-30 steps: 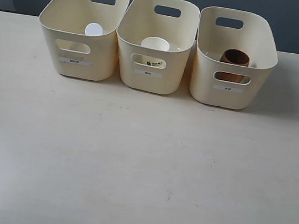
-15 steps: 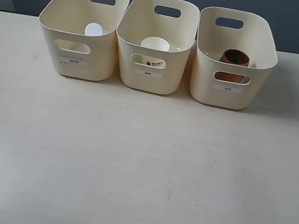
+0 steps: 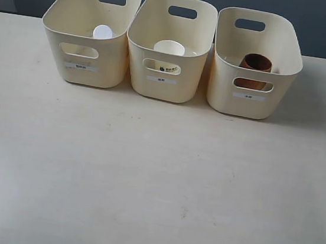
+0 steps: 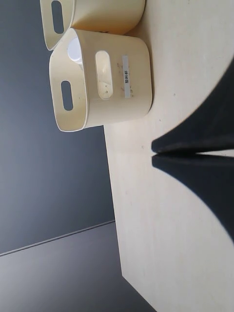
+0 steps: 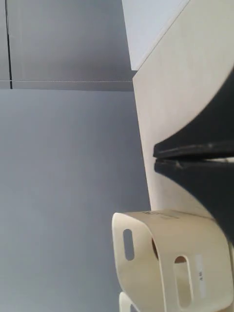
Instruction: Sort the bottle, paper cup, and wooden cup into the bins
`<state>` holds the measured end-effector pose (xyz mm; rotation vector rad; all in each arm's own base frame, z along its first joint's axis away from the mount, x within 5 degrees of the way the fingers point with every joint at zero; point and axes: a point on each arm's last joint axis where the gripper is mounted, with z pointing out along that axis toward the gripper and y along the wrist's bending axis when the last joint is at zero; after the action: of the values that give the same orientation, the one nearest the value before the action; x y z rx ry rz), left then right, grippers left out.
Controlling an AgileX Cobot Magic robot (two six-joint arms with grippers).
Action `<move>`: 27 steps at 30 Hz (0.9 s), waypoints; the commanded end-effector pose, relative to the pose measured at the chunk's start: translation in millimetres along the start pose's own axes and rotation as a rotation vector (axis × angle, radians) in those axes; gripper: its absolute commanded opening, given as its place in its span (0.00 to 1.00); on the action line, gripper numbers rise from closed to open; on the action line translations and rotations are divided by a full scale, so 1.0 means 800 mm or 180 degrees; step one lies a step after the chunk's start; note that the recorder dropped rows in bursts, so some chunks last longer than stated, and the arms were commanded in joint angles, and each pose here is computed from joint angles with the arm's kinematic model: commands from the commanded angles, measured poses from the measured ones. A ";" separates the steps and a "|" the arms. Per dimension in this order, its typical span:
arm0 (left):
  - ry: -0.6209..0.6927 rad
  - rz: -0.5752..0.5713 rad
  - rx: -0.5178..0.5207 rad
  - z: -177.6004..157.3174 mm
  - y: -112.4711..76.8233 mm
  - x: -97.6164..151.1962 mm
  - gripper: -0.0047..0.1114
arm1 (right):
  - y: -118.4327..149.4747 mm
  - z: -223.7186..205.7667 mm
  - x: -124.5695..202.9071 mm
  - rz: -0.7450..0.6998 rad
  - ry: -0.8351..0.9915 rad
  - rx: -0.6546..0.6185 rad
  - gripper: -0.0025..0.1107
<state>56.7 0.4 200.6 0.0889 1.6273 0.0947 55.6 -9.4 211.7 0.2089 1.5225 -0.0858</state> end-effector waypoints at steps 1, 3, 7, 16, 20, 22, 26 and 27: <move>-0.0032 -0.0005 -0.0005 0.000 0.000 0.000 0.04 | 0.000 0.000 0.004 -0.0362 0.0001 -0.0024 0.02; -0.0032 -0.0005 -0.0005 0.000 0.000 0.000 0.04 | 0.001 0.000 0.006 -0.0475 0.0048 -0.0093 0.02; -0.0032 -0.0005 -0.0005 0.000 0.000 0.000 0.04 | 0.005 0.000 0.008 -0.0500 0.0099 -0.0234 0.02; -0.0032 -0.0005 -0.0005 0.000 0.000 0.000 0.04 | 0.011 -0.002 0.015 -0.0548 0.0288 -0.0499 0.02; -0.0032 -0.0005 -0.0005 0.000 0.000 0.000 0.04 | 0.011 -0.002 0.016 -0.0516 0.0293 -0.0504 0.02; -0.0032 -0.0005 -0.0005 0.000 0.000 0.000 0.04 | 0.011 -0.002 0.015 -0.0475 0.0294 -0.0508 0.02; -0.0032 -0.0005 -0.0005 0.000 0.000 0.000 0.04 | 0.009 -0.002 0.016 -0.0593 0.0306 -0.0460 0.02; -0.0032 -0.0005 -0.0005 0.000 0.000 0.000 0.04 | 0.008 -0.001 0.016 -0.0577 0.0321 -0.0413 0.02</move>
<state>56.7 0.4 200.6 0.0889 1.6273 0.0947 56.5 -0.3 200.6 -0.0348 1.6355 -0.0966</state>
